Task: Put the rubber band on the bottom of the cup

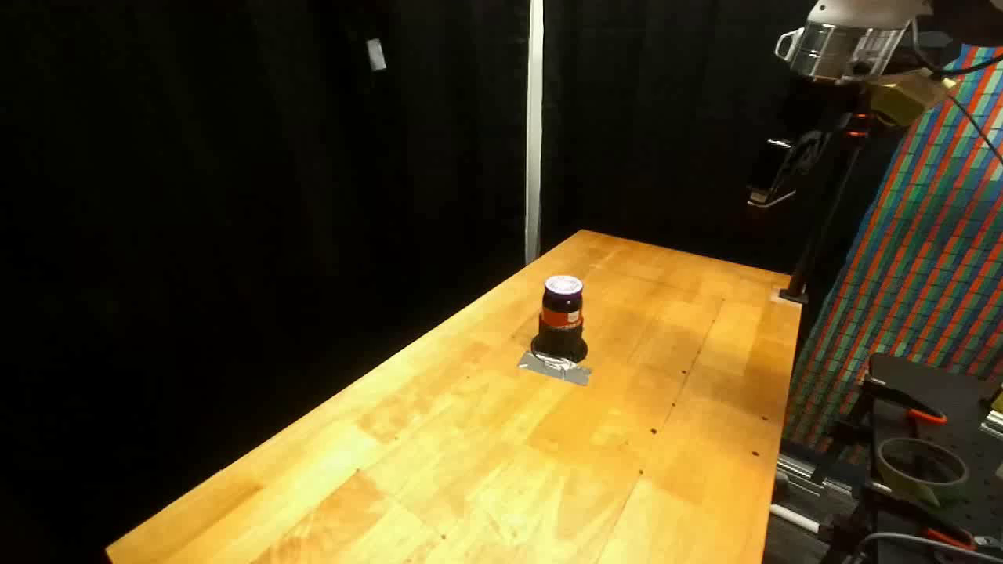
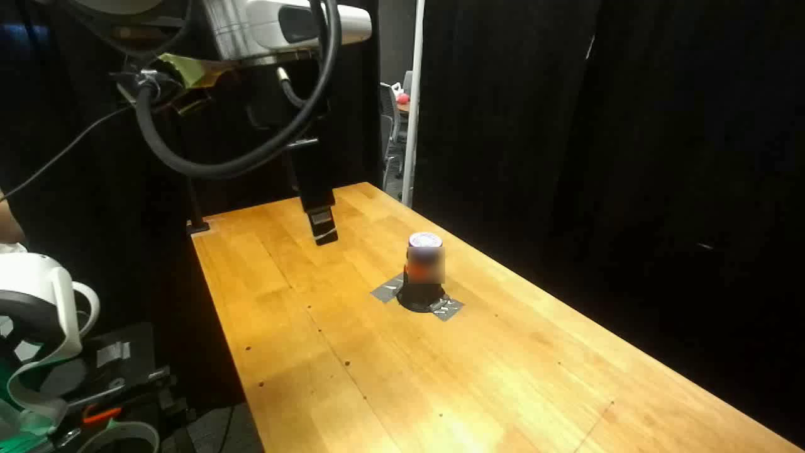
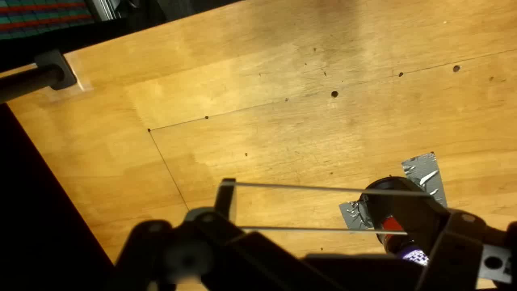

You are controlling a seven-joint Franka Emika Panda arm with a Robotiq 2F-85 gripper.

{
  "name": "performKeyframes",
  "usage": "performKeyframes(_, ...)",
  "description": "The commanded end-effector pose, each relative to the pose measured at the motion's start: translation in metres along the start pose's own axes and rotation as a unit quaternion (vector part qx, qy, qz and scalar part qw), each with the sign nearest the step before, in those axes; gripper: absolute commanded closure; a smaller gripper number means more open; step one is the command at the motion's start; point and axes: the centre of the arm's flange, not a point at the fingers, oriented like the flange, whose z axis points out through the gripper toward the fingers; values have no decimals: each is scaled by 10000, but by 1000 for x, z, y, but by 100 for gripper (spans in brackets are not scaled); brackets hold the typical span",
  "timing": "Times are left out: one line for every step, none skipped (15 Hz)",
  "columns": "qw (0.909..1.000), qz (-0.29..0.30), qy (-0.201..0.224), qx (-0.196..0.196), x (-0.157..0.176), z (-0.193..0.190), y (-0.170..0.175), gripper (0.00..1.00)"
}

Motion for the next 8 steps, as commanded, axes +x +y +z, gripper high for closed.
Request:
performKeyframes(10000,1,14,3,1,-1,0,0)
performKeyframes(10000,3,27,5,1,-2,0,0)
performKeyframes(10000,4,36,6,1,-3,0,0)
performKeyframes(10000,4,37,6,1,-3,0,0)
performKeyframes(10000,4,37,6,1,-3,0,0)
performKeyframes(10000,4,38,6,1,-3,0,0)
performKeyframes(10000,4,38,6,1,-3,0,0)
performKeyframes(10000,4,39,6,1,-3,0,0)
